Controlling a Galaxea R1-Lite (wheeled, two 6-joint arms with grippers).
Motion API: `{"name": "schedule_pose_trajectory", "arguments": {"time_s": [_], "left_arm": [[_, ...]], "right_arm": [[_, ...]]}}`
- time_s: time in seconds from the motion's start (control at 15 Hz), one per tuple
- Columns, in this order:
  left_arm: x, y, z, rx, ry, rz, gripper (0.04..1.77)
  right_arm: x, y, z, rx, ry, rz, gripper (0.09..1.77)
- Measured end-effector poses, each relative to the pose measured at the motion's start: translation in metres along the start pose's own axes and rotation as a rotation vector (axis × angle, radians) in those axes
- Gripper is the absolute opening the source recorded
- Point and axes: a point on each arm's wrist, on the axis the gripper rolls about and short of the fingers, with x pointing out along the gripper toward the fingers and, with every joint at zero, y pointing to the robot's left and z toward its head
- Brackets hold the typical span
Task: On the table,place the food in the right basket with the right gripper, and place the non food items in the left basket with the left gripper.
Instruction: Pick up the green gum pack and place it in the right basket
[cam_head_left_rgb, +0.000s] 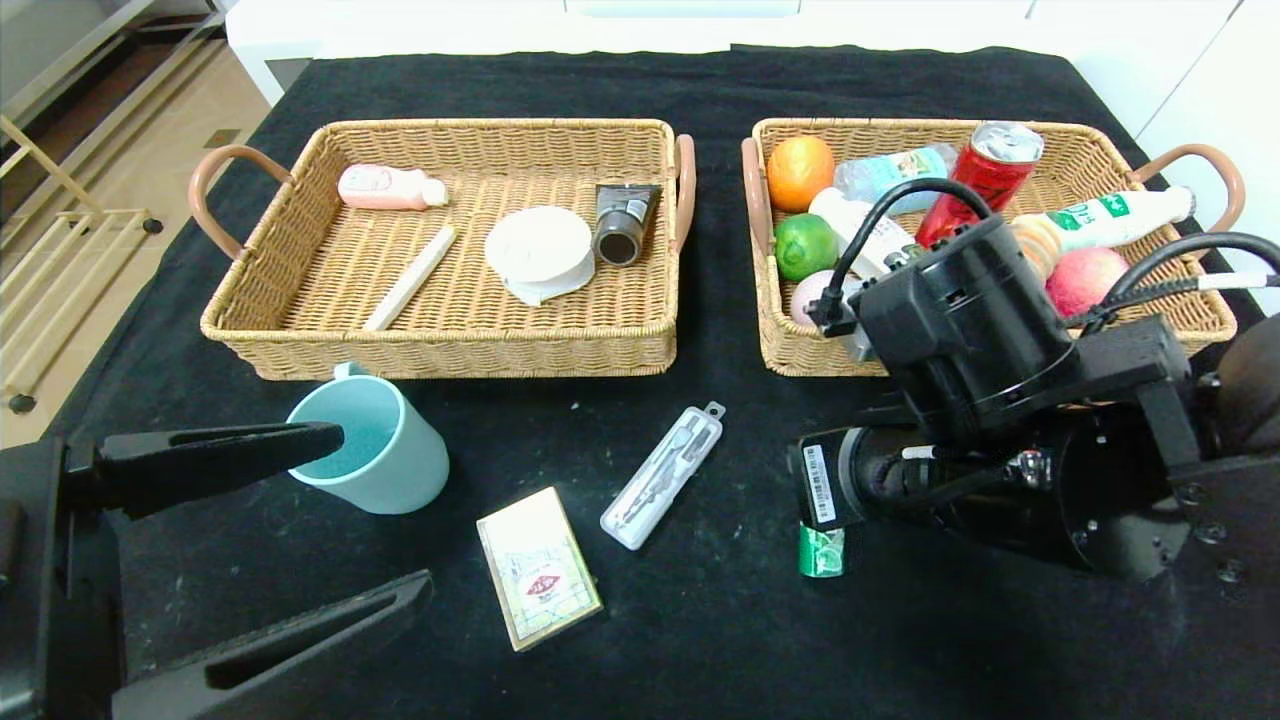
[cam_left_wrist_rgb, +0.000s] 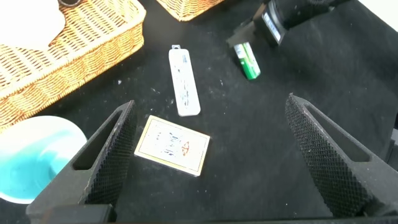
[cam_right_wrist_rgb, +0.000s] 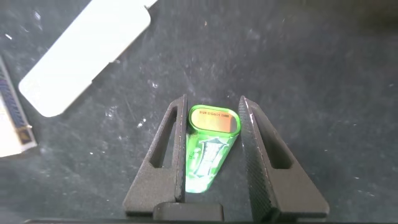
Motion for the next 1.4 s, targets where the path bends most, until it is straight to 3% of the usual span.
{"name": "schedule_pose_trajectory", "arguments": {"time_s": [0.4,0.8,1.4], "left_arm": [[0.001,0.000,-0.001,-0.001,0.004,-0.001,1.72],[0.001,0.000,-0.001,-0.001,0.006,-0.002,1.72],[0.001,0.000,-0.001,-0.001,0.008,-0.001,1.72]], "right_arm": [[-0.034,-0.009,0.020,0.042,-0.026,0.015,0.62],[-0.060,-0.027,0.059,0.138,-0.167,0.022,0.62],[-0.056,-0.044,0.118,0.176,-0.352,-0.030,0.62]]}}
